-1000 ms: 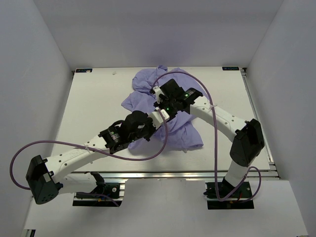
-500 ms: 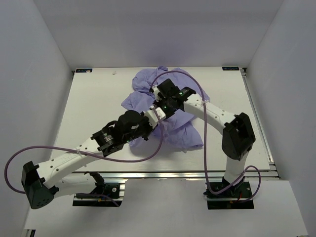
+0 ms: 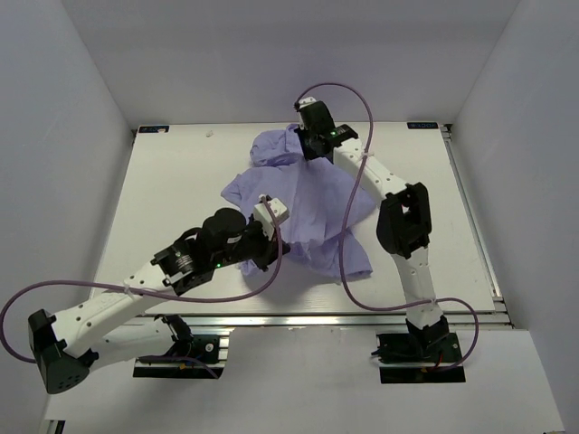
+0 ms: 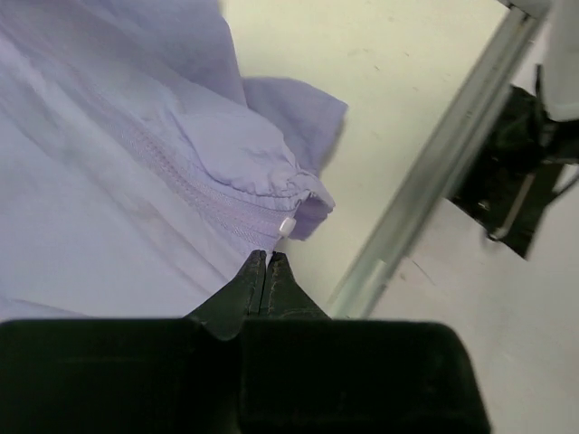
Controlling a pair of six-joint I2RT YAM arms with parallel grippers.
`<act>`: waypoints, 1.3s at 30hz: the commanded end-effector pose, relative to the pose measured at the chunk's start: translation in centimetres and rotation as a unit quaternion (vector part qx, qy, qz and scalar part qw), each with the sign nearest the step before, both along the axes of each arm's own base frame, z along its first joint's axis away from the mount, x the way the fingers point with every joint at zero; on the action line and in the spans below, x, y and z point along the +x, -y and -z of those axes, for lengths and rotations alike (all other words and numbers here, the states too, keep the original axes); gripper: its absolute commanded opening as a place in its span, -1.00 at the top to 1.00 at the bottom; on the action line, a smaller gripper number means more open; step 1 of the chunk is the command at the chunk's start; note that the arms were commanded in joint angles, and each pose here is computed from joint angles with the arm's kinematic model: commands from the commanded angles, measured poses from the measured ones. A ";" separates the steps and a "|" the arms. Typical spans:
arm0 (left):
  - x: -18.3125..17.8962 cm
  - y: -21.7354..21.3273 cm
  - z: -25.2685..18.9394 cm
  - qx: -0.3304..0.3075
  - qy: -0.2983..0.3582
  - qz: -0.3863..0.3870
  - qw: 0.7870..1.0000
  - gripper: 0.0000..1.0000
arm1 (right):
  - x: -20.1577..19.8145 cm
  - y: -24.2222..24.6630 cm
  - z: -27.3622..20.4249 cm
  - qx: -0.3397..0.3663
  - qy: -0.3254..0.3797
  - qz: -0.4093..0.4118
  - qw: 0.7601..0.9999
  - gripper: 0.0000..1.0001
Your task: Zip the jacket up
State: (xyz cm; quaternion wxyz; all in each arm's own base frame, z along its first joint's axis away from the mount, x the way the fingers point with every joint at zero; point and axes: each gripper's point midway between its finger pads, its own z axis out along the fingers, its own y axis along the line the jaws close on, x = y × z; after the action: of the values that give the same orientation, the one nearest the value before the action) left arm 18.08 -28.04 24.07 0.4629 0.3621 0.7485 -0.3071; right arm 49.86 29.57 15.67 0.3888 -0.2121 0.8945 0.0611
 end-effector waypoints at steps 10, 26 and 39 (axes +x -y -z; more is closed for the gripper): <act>-9.9 -2.1 -1.2 -0.091 -0.211 0.069 0.971 1.00 | 18.0 8.3 -10.6 -0.034 0.411 0.214 0.886 1.00; -9.5 -3.7 3.8 -0.015 -0.273 -0.009 0.962 -0.96 | 10.1 0.6 -10.2 -0.050 0.387 0.053 0.919 -0.79; 4.8 -4.2 1.0 0.011 -0.212 -0.342 0.915 -0.96 | -4.9 7.7 -14.8 0.146 0.101 0.114 0.977 -0.79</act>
State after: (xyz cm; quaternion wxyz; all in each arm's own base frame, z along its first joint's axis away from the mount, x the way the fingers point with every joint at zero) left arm 17.13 -24.90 23.24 0.3368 0.1100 0.8904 -0.2858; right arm 48.09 25.22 34.23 0.6088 -0.1241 0.7797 0.0778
